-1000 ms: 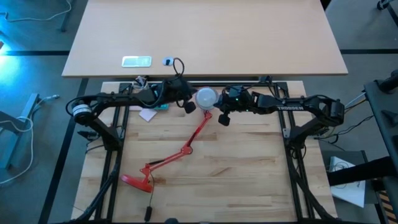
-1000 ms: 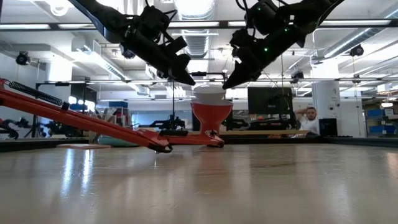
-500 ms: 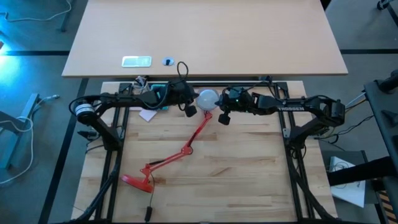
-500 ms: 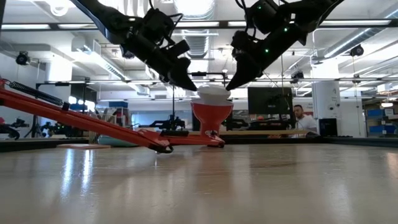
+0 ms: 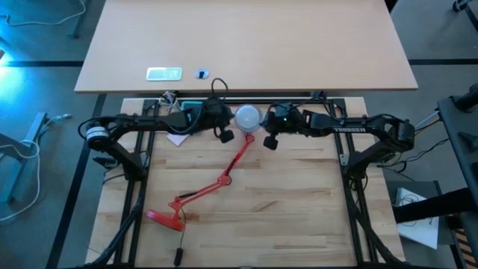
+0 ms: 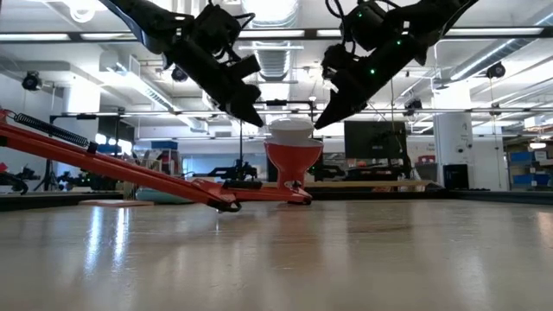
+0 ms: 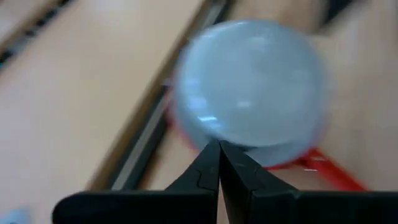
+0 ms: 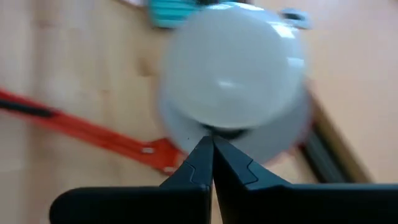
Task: Screw lightbulb
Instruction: Remove the light bulb from the red lamp
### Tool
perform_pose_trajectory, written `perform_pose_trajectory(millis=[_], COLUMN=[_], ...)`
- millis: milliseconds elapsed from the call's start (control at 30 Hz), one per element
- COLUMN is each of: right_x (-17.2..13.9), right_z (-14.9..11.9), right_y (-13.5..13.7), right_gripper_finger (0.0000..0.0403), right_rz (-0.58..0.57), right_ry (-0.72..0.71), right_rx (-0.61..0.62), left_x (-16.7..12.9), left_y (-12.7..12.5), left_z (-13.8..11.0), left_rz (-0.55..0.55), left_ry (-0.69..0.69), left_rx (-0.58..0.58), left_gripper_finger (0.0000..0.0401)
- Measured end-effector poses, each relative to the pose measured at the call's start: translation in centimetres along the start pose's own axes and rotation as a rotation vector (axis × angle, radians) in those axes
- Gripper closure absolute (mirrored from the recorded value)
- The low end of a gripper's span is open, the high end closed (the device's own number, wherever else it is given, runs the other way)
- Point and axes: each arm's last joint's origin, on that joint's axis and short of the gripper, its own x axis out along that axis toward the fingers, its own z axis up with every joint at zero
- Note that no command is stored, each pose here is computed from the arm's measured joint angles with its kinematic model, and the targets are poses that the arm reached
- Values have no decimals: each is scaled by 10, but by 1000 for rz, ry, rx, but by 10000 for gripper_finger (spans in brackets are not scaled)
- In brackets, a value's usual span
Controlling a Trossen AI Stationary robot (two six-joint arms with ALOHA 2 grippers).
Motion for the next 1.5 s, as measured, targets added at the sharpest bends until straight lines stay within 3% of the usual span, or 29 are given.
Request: perform_pose_trajectory(millis=[100,300,533,733,867,1100,1300,1500], right_x=[5,24,22,17,13,4,2,5], right_z=[-2,-5,-6,1,2,-4,0,0], right_y=[3,3,-1,-9,-11,-8,-2,-3], right_gripper_finger=[403,403,403,403,403,403,403,403], right_rz=[61,36,-69,-196,-211,-157,61,39], right_ry=[4,-20,3,-5,9,87,25,21], right_rx=[-3,-1,0,-25,-25,-5,44,45], left_x=[0,8,7,5,4,1,16,25], left_y=[8,24,12,3,2,14,24,15], left_z=[2,1,2,-3,-7,3,1,-3], left_rz=[74,93,-130,-187,-200,-140,-87,-106], left_ry=[-20,-58,-106,-44,-4,-104,-151,-137], left_rx=[16,23,43,63,59,45,21,32], left_gripper_finger=[401,401,401,401,401,401,401,401])
